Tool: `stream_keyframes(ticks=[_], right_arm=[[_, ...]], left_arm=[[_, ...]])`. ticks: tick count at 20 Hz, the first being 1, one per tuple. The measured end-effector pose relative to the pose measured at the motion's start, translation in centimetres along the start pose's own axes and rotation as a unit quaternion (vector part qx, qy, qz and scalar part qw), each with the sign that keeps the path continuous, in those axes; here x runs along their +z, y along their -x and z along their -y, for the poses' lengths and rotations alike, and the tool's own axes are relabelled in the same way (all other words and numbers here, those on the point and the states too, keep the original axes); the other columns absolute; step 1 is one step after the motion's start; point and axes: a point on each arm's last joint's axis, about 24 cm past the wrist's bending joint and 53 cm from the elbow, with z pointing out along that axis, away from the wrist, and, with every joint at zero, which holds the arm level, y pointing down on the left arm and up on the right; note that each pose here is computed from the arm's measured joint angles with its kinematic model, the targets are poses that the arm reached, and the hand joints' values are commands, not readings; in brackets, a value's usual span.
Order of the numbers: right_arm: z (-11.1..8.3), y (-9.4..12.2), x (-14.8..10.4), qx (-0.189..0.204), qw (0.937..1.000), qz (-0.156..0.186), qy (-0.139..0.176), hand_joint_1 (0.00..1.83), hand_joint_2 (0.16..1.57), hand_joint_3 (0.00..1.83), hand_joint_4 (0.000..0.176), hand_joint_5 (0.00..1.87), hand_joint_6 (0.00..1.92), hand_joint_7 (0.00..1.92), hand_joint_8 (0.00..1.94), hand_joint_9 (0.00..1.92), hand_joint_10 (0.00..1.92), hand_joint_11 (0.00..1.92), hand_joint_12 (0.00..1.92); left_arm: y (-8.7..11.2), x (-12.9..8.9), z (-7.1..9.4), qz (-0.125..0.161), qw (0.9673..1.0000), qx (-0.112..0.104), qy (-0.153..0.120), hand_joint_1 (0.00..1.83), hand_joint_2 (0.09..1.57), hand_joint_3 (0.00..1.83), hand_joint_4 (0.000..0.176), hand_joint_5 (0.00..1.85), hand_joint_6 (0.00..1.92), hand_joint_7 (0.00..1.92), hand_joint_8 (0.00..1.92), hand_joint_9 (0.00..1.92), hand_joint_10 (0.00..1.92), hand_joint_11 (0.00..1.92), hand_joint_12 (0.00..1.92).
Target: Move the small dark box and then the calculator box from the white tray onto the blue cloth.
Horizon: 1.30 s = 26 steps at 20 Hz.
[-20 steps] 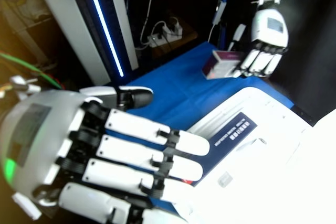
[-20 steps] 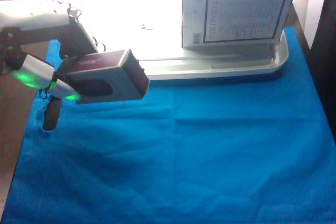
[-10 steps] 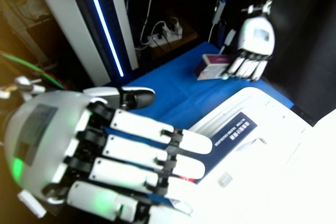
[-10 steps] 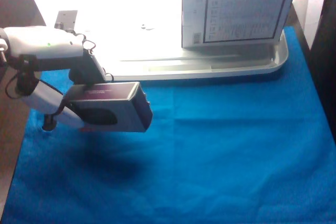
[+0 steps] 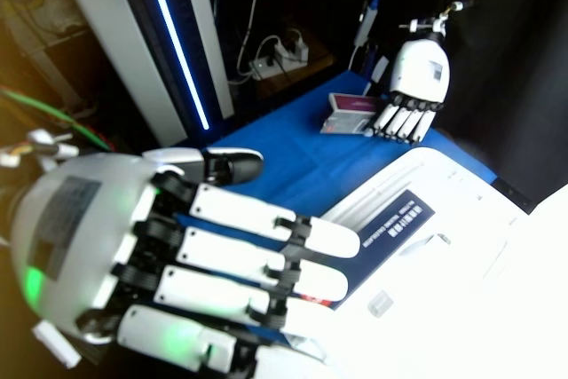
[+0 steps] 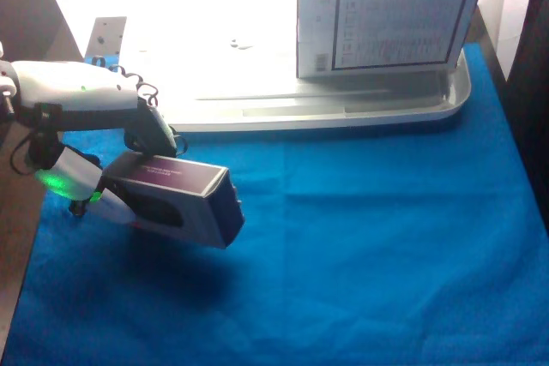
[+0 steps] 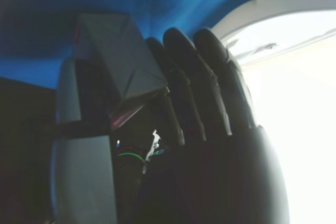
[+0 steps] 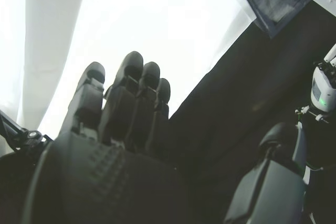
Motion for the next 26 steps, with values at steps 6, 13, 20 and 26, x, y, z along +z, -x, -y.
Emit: stream_keyframes(ticks=[6, 13, 20, 26], right_arm=[[0.1, -0.2, 0.1, 0.002, 1.0000, 0.000, 0.000, 0.77, 0.61, 0.01, 0.009, 0.56, 0.01, 0.64, 0.01, 0.57, 0.01, 0.13, 0.03], [0.1, -0.3, 0.1, 0.001, 1.0000, -0.001, 0.000, 0.80, 0.63, 0.00, 0.000, 0.51, 0.00, 0.63, 0.00, 0.56, 0.00, 0.08, 0.00], [1.1, -0.5, 0.5, 0.001, 0.9999, -0.003, -0.010, 0.83, 0.55, 0.00, 0.000, 0.51, 0.00, 0.58, 0.00, 0.56, 0.00, 0.08, 0.00], [4.0, -2.3, 2.0, 0.024, 0.9988, -0.018, -0.040, 0.85, 0.46, 0.00, 0.053, 0.40, 0.00, 0.62, 0.01, 0.68, 0.02, 0.24, 0.08]], left_arm=[[-0.1, 0.0, 0.2, -0.002, 1.0000, -0.004, -0.005, 0.90, 0.85, 0.00, 0.000, 0.94, 0.17, 0.69, 0.65, 0.54, 0.84, 0.31, 1.23], [-0.5, 0.2, 2.3, -0.007, 0.9993, -0.009, -0.036, 0.78, 0.83, 0.00, 0.100, 0.37, 1.78, 0.28, 1.84, 0.32, 1.85, 0.31, 1.91], [5.6, -1.6, 2.1, 0.081, 0.9961, 0.022, -0.026, 0.64, 0.77, 0.00, 0.059, 0.45, 0.28, 0.54, 0.34, 0.53, 0.54, 0.34, 1.19], [11.2, -3.2, -0.2, 0.190, 0.9811, 0.034, 0.016, 0.49, 0.75, 0.00, 0.163, 0.00, 0.00, 0.02, 0.00, 0.06, 0.01, 0.00, 0.41]])
